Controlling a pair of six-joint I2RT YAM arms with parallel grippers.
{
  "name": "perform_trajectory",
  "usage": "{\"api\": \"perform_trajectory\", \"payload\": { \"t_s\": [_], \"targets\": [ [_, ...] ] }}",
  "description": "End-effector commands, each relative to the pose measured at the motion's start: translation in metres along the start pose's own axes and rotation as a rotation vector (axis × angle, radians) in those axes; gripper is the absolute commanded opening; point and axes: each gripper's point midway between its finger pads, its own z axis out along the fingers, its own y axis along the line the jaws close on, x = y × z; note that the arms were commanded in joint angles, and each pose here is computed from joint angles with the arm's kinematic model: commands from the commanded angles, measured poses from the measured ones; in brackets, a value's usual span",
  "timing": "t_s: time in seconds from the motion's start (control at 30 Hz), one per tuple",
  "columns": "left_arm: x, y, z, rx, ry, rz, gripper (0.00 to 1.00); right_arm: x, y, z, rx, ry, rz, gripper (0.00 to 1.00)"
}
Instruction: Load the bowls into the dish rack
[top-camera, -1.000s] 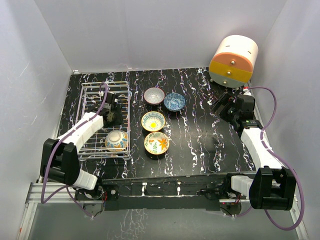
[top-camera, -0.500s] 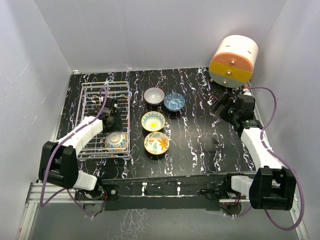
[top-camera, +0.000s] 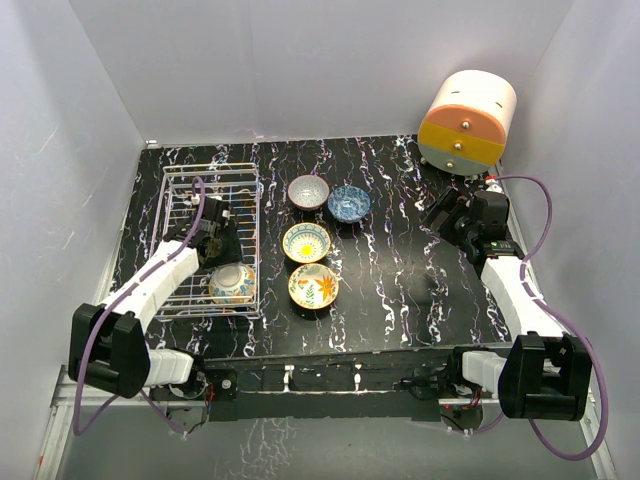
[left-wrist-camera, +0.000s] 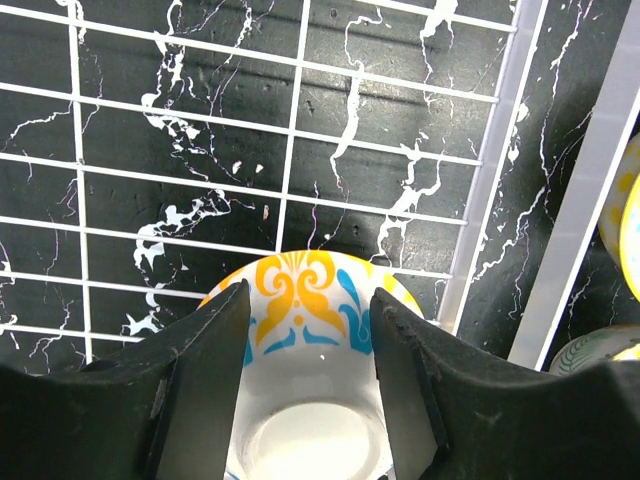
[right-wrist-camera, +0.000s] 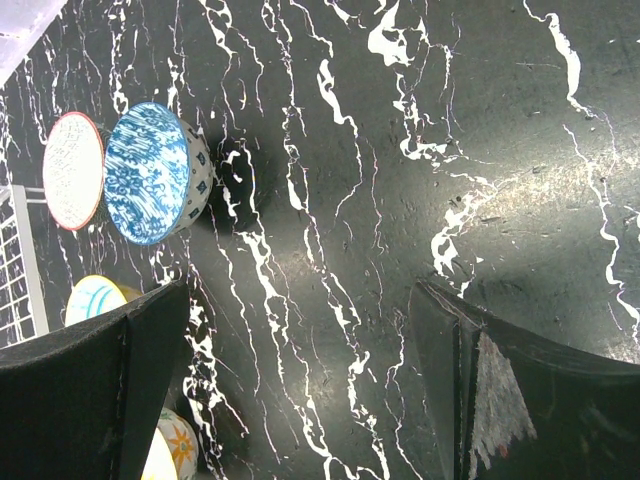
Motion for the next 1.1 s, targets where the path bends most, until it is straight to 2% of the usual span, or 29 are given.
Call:
{"api": "perform_trajectory", "payload": {
  "t_s": [0.0, 0.3, 0.43, 1.07],
  "targets": [
    [0.007, 0.002, -0.011, 0.009, 0.007, -0.001, 0.50, -0.016, 0.011, -0.005, -0.047, -0.066, -0.011, 0.95],
    [-0.006, 0.002, -0.014, 0.003, -0.044, -0.007, 0.51, -0.015, 0.010, -0.005, -0.047, -0.064, -0.011, 0.95],
    [-0.009, -0.002, -0.008, 0.009, -0.032, -0.001, 0.51, -0.017, 0.011, -0.005, -0.048, -0.067, -0.012, 0.95],
    [0.017, 0.004, -0.012, 0.021, 0.012, -0.005, 0.50, -0.017, 0.012, -0.005, -0.052, -0.066, -0.012, 0.95]
  ]
}}
